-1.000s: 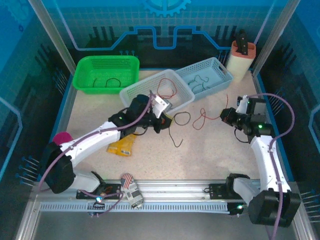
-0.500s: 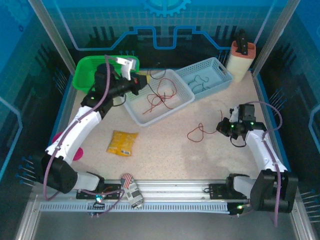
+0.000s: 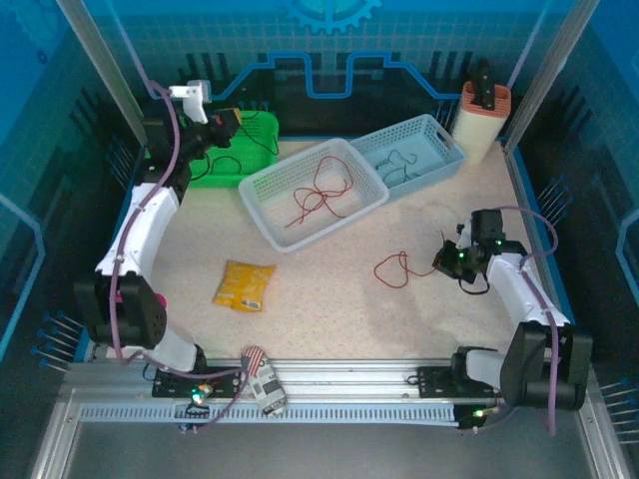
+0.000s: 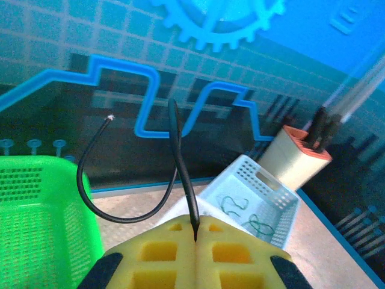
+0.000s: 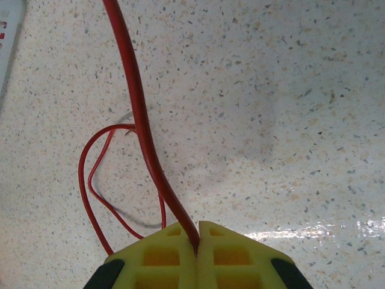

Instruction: Untangle the cables

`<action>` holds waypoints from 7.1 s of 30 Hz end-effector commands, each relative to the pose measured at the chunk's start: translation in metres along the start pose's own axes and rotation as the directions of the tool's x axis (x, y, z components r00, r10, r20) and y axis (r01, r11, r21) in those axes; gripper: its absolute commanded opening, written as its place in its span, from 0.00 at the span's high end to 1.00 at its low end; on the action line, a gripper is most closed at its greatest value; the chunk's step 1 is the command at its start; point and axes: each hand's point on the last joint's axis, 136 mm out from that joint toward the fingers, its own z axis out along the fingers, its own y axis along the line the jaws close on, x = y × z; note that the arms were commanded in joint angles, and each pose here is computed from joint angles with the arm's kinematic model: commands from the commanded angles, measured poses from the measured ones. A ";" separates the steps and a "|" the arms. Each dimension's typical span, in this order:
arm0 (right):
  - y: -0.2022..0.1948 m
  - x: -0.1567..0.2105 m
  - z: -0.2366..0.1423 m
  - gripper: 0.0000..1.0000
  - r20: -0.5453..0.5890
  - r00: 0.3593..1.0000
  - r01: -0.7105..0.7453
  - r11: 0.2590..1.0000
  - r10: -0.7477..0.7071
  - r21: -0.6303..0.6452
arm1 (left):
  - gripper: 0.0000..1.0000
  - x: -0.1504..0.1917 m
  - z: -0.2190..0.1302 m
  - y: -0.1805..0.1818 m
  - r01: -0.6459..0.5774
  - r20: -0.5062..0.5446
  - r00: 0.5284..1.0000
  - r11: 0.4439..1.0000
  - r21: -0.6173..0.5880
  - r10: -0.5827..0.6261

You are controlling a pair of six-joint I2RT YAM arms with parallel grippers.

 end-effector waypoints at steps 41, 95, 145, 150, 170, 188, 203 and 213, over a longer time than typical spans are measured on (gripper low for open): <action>0.012 -0.002 -0.059 0.47 0.107 0.992 0.061 0.998 -0.064 0.031 | 0.19 0.131 -0.031 -0.109 -0.261 -0.169 0.920 0.874 0.410 0.354; 0.001 -0.005 -0.080 0.49 0.045 0.978 -0.187 0.950 0.205 -0.248 | 0.75 0.479 0.095 -0.277 0.326 -0.816 0.368 0.884 -0.336 -0.446; 0.036 -0.033 -0.124 0.51 0.145 0.959 -0.127 0.826 0.244 -0.549 | 1.00 0.363 0.098 -0.335 0.299 -0.770 0.630 0.947 0.118 -0.103; 0.047 -0.038 -0.135 0.51 0.179 0.958 -0.076 0.803 0.222 -0.590 | 1.00 0.322 0.089 -0.338 0.270 -0.720 0.691 0.944 0.190 -0.053; 0.136 -0.033 -0.143 0.50 0.220 0.972 0.203 0.747 -0.078 -0.633 | 1.00 0.184 0.059 -0.228 0.241 -0.484 0.861 0.963 0.122 -0.154; 0.164 -0.029 -0.110 0.50 0.131 0.978 0.209 0.775 -0.164 -0.596 | 1.00 0.204 0.067 -0.096 0.230 -0.482 0.836 0.965 -0.126 -0.262; 0.172 -0.024 -0.102 0.50 0.111 0.977 0.214 0.783 -0.184 -0.583 | 0.52 0.251 0.092 -0.050 0.210 -0.524 0.799 0.953 -0.218 -0.296; 0.171 -0.026 -0.098 0.49 0.123 0.973 0.231 0.799 -0.196 -0.555 | 0.01 0.223 0.081 -0.048 0.111 -0.458 0.866 0.971 -0.209 -0.198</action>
